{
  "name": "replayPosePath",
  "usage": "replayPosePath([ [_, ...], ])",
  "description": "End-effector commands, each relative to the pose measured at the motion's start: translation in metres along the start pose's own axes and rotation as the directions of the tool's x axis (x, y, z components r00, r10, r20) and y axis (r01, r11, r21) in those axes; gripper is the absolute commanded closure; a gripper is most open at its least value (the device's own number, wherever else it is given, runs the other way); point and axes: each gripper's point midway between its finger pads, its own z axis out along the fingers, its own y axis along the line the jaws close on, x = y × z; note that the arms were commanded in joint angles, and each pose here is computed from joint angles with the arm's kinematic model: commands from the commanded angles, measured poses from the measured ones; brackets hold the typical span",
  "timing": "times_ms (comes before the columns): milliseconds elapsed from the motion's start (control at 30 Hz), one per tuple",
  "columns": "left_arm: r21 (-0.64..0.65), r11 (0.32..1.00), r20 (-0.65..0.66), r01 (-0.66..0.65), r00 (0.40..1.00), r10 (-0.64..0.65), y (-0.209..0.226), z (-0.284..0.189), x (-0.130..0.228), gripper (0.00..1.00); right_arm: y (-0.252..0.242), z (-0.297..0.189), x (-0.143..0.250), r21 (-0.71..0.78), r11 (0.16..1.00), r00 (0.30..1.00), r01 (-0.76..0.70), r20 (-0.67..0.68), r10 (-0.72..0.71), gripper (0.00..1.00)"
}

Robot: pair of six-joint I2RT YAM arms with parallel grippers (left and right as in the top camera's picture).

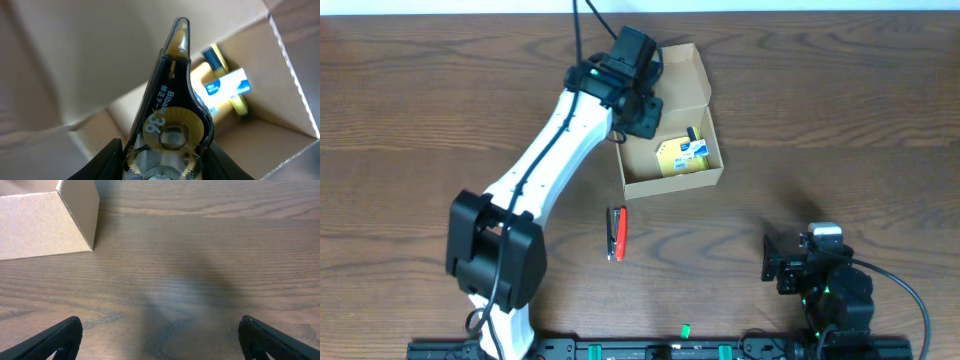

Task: Pack container
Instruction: 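Carry the correction tape into the cardboard box and release it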

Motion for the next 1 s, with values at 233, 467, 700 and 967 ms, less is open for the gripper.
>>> replayPosePath([
  [233,0.021,1.0,-0.174,0.0,0.985,0.004,-0.014,0.029,0.035,0.71,0.0,0.0,0.003,0.0,1.0,1.0,0.015,-0.007,-0.015,0.01],
  [467,0.009,1.0,-0.218,0.006,0.976,-0.004,-0.01,0.044,0.043,0.65,0.0,0.0,0.003,0.0,1.0,1.0,0.016,-0.007,-0.016,0.01],
  [700,0.003,1.0,-0.234,0.008,0.972,-0.007,-0.008,0.05,0.046,0.43,0.0,0.0,0.003,0.0,1.0,1.0,0.016,-0.007,-0.016,0.01],
  [967,-0.005,1.0,-0.232,0.007,0.973,-0.008,-0.006,0.05,0.046,0.31,0.0,0.0,0.003,0.0,1.0,1.0,0.015,-0.007,-0.015,0.01],
])
